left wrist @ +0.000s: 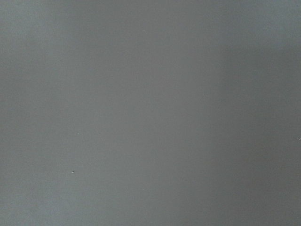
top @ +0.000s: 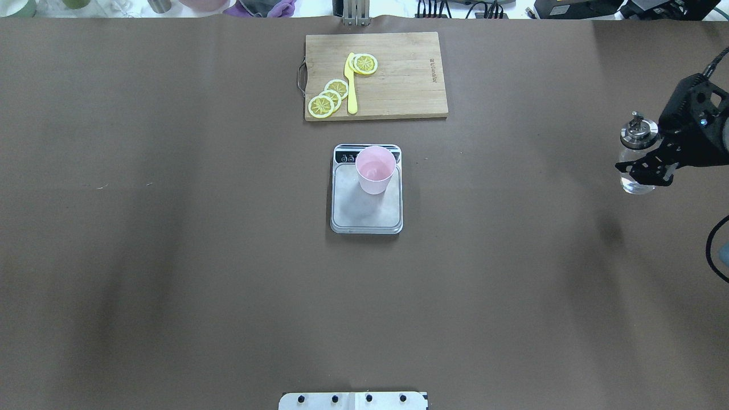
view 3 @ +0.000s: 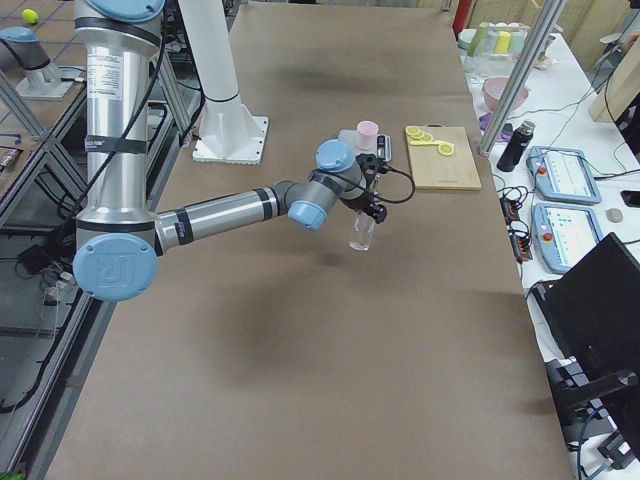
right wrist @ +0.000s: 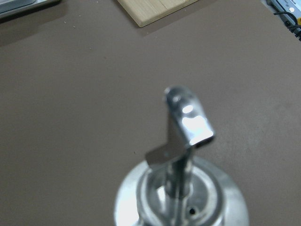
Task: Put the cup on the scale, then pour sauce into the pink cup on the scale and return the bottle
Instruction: 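Lower the glass bottle back to its original spot with the right gripper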
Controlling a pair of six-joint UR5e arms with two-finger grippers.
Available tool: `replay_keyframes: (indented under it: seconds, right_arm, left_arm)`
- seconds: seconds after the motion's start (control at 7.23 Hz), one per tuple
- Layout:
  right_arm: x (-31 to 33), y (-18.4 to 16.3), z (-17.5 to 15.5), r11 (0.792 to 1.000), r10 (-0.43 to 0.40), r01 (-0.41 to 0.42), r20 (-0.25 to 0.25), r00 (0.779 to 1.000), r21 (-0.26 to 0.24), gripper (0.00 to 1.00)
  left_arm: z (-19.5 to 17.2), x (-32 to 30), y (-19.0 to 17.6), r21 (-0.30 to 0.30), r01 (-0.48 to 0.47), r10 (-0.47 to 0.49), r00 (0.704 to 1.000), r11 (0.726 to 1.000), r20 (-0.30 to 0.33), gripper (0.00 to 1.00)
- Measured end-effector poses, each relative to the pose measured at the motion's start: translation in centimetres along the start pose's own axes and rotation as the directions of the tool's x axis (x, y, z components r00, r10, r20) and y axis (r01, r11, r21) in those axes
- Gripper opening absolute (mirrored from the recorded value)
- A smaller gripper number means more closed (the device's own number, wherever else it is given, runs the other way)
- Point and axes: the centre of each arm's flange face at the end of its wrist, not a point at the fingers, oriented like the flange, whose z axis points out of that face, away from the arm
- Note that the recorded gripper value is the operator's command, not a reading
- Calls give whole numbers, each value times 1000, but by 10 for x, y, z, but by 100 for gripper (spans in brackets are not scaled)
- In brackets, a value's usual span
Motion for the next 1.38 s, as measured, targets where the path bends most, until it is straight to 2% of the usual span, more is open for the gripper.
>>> replay_keyframes:
  seconds: [0.28,0.69,1.11,1.38]
  right_arm:
    - [39,41,-19,997,28,-31,48,998,67,14]
    - [66,66,-52,990,57,-72,129,990,118,14]
    - [79,102,-43,988,84,-105,188,979,109,15]
    - [88,124,-34,988,116,-133,182,976,83,15]
  left_arm:
    - [1,-1,2,9,-8,8,1000,1000,-2,100]
    - [-1,1,4,15,-11,11,1000,1000,-3,100]
    - [-1,1,4,17,-17,17,1000,1000,-1,100]
    - [-1,2,4,17,-18,18,1000,1000,0,100]
